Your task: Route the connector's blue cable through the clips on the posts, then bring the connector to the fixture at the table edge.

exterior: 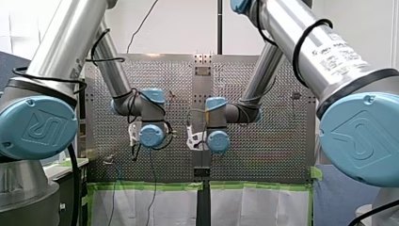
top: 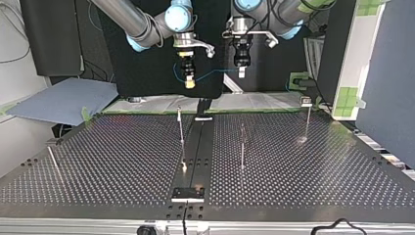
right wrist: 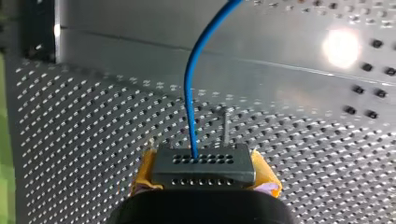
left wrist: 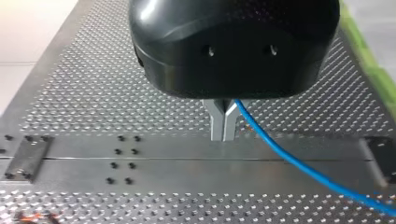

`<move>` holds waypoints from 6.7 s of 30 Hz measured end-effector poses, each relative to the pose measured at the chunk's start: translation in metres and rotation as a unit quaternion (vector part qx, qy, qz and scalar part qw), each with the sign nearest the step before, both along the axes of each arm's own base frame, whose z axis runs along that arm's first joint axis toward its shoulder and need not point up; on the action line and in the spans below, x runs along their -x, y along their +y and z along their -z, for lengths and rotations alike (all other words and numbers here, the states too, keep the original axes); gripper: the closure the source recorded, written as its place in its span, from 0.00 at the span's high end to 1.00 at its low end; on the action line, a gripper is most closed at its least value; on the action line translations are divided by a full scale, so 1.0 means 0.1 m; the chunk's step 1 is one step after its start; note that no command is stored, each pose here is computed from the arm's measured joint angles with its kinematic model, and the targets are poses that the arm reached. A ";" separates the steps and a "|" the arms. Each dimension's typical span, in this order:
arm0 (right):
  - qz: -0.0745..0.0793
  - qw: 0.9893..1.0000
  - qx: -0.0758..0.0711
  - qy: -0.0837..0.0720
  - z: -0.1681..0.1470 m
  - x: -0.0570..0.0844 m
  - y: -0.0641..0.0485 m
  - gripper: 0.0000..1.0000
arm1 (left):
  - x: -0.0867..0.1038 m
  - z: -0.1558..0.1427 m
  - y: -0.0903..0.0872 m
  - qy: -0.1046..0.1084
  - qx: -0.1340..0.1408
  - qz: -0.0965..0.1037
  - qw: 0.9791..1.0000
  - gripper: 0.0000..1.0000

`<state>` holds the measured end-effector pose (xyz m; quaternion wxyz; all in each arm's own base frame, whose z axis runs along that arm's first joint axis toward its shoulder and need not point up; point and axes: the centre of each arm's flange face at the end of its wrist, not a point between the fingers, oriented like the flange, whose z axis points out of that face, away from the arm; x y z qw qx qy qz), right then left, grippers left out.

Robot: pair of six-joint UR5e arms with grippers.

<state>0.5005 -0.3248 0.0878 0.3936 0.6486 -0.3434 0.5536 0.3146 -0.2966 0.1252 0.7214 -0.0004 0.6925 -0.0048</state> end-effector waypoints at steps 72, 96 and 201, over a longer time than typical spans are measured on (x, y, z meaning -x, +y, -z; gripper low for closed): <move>-0.036 0.989 0.077 -0.121 -1.84 0.00 -0.97 0.00 | -1.10 -1.44 0.47 -0.012 -0.034 -0.057 0.998 0.00; -0.043 0.988 0.072 -0.127 -1.73 -0.18 -1.18 0.00 | -1.57 -1.49 0.56 -0.017 -0.036 -0.051 0.998 0.00; -0.031 0.990 0.065 -0.120 -1.74 0.12 -1.78 0.00 | -2.16 -1.50 0.91 0.002 -0.013 -0.056 0.998 0.98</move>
